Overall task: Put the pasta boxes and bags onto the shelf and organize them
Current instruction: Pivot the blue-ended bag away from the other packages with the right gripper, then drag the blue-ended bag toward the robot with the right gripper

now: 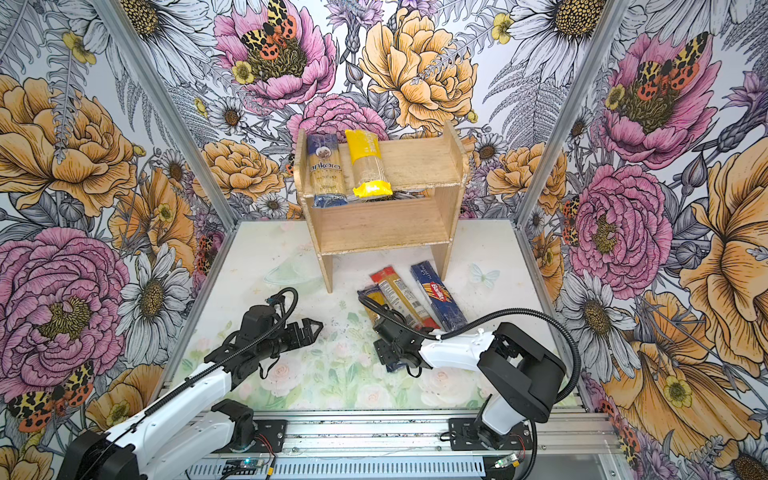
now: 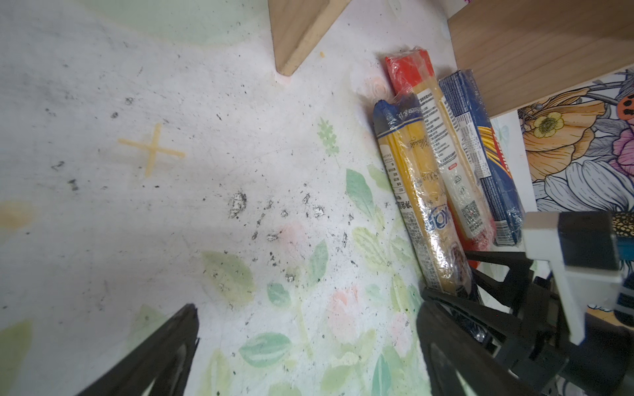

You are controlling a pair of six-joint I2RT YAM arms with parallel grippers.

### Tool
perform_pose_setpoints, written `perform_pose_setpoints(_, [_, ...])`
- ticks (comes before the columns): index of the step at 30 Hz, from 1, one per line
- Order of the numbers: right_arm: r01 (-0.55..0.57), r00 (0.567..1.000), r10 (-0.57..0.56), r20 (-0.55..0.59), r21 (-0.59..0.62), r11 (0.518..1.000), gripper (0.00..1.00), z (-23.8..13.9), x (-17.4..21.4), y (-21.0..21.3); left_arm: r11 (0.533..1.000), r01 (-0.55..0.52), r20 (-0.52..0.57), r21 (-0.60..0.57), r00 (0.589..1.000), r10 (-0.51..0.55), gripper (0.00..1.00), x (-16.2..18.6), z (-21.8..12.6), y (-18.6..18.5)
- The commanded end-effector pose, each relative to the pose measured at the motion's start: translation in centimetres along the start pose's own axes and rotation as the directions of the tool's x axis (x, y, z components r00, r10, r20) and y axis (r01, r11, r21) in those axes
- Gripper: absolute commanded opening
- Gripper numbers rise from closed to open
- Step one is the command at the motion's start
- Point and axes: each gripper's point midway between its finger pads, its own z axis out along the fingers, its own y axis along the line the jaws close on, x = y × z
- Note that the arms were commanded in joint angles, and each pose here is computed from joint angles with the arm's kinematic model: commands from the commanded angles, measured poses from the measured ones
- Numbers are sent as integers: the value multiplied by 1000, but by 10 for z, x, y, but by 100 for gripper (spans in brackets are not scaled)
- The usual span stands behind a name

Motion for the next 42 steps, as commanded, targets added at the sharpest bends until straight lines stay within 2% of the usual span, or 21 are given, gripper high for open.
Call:
perform_pose_setpoints(1, [-20,975,18,-220,-7,1000,76,3,67,-2,1000,4,17,10,1000,-5,99,-2,-2,-3])
perform_pose_setpoints(8, [-28,978,28,-206,2,1000,76,-1,69,-3,1000,6,17,11,1000,-6,99,0,-2,-2])
perform_pose_setpoints(15, [-39,985,36,-171,-13,999,64,-8,61,-1,1000,5,21,11,1000,-5,99,0,-3,-1])
perform_pose_setpoints(22, [-33,980,31,-195,-11,999,56,-3,64,0,1000,3,23,15,1000,-4,99,1,-2,-1])
perform_pose_setpoints(28, [-42,981,37,-191,-25,999,41,-2,58,5,1000,2,18,10,1000,-2,99,2,-1,1])
perform_pose_setpoints(34, [-49,983,39,-181,-49,998,31,-6,50,11,1000,0,15,13,1000,-1,99,2,0,1])
perform_pose_setpoints(36, [-54,983,43,-178,-56,997,26,-8,47,12,1000,2,17,13,1000,-3,99,2,-1,1])
perform_pose_setpoints(39, [-63,985,51,-168,-70,996,11,-12,41,14,1000,2,17,15,1000,-2,99,2,-1,1])
perform_pose_setpoints(42, [-74,987,61,-150,-85,994,4,-17,32,15,1000,2,17,16,1000,-2,99,2,-1,1])
